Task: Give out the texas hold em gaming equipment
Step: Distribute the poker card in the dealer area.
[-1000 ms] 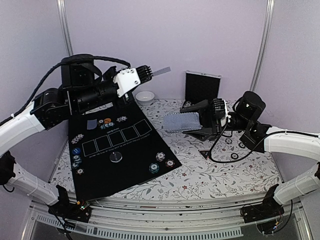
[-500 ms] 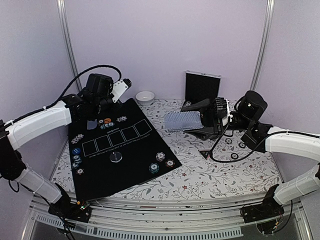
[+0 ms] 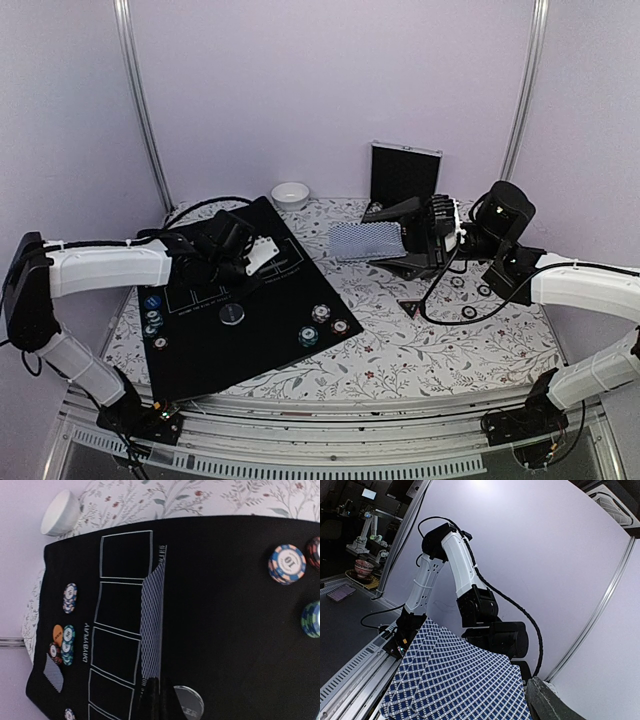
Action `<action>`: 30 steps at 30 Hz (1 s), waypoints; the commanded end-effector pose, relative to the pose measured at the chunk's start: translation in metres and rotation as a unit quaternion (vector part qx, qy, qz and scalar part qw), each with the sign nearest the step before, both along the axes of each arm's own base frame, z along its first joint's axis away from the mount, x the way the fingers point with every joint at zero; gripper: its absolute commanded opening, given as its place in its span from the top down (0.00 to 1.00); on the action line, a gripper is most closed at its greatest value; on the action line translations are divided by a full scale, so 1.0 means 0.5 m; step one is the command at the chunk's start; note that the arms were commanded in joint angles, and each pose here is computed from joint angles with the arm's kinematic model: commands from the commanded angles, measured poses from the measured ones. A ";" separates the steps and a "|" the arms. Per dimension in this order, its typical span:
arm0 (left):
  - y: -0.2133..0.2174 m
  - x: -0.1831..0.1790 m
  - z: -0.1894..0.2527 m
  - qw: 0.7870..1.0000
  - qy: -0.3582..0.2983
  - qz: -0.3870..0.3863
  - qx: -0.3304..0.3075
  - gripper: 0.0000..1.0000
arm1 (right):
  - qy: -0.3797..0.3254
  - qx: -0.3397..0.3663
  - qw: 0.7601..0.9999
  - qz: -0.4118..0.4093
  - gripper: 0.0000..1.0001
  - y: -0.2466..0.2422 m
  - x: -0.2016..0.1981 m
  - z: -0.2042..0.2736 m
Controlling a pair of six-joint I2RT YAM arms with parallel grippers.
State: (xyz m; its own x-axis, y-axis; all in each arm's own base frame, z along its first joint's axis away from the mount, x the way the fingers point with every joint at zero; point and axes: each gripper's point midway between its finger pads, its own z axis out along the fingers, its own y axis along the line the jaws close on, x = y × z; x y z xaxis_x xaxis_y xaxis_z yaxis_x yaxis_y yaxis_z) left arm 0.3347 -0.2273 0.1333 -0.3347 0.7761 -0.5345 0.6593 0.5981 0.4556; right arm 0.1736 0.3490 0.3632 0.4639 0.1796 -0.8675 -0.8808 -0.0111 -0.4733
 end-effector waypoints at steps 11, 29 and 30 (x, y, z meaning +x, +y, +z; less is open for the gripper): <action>-0.053 -0.093 -0.148 0.992 0.086 -0.065 0.061 1.00 | -0.019 0.018 1.000 -0.005 0.41 -0.011 -0.004 0.031; -0.090 -0.174 -0.180 0.977 0.140 -0.149 0.058 0.54 | -0.021 0.020 1.000 -0.006 0.41 -0.015 -0.007 0.034; -0.096 -0.175 -0.164 0.977 0.136 -0.155 0.047 0.49 | -0.020 0.020 1.000 -0.007 0.41 -0.015 -0.007 0.034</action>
State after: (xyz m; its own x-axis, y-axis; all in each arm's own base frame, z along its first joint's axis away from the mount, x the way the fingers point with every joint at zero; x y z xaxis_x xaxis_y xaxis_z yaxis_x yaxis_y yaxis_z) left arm 0.2635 -0.2633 0.0367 -0.2419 0.9150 -0.3228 0.8678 0.3529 0.3499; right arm 0.1735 0.3490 0.3633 0.4638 0.1798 -0.8675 -0.8809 -0.0111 -0.4732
